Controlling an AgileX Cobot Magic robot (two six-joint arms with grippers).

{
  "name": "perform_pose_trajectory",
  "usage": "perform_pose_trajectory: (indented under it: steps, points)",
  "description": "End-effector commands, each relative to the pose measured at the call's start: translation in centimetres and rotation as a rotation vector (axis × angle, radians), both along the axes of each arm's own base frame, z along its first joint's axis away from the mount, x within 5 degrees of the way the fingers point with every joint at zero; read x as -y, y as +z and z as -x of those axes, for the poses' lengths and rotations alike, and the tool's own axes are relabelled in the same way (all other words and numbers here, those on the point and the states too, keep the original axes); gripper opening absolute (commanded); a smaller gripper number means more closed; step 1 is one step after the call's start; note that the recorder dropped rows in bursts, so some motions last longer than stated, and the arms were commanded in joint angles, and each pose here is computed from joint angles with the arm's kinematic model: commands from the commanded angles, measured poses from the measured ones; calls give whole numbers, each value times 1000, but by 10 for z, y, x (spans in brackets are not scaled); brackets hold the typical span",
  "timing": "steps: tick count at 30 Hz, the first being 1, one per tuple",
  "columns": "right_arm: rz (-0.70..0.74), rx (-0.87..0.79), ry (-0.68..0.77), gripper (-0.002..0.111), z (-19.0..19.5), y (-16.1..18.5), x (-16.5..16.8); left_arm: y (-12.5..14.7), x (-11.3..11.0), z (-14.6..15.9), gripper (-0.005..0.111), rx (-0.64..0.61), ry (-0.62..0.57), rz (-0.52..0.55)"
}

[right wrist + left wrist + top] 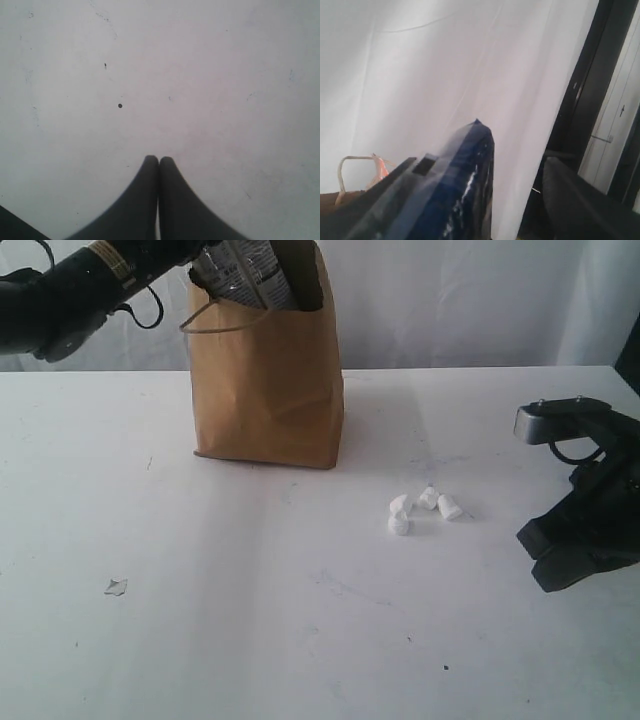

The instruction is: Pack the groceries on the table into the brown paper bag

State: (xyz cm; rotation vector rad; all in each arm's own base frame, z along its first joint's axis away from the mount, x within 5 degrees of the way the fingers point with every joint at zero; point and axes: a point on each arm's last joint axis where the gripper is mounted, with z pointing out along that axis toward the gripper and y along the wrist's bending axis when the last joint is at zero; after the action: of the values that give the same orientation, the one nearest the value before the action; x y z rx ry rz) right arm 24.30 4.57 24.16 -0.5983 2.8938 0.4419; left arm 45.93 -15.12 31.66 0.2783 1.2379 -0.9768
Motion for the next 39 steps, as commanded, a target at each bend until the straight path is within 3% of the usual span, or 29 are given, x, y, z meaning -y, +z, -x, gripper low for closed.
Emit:
perform_pose_trajectory:
  steps: [1,5,14,16,17,19,23,28,30,32,33,34,39]
  points:
    - [-6,-2,-11,0,1,-1,0,17,-4,3,71,43,20,109]
    - [-6,-4,-11,0,1,-1,0,20,-29,-4,71,47,82,163]
    - [-7,11,-17,0,-1,-1,0,29,-109,-12,70,108,203,199]
    - [-7,15,-18,0,-1,-1,0,29,-129,-13,52,98,231,208]
    - [-6,24,-21,0,-2,-1,0,28,-143,-14,30,85,241,211]
    - [-4,44,-28,0,-4,-1,1,25,-161,-13,0,89,261,133]
    - [2,102,-47,0,-9,0,1,19,-188,-8,0,48,260,-28]
    - [22,182,-67,0,-16,1,4,11,-220,-6,0,-307,578,-336]
    - [58,188,-47,0,-16,0,6,18,-231,2,0,-405,717,-392]
    - [90,191,-54,0,-17,0,9,30,-235,10,0,-444,783,-372]
    - [121,200,-81,0,-18,-1,13,39,-235,16,0,-483,801,-242]
    - [139,207,-115,0,-20,-1,15,42,-235,21,0,-491,816,-214]
    - [147,261,-218,0,-40,-4,17,61,-216,62,0,-472,978,-204]
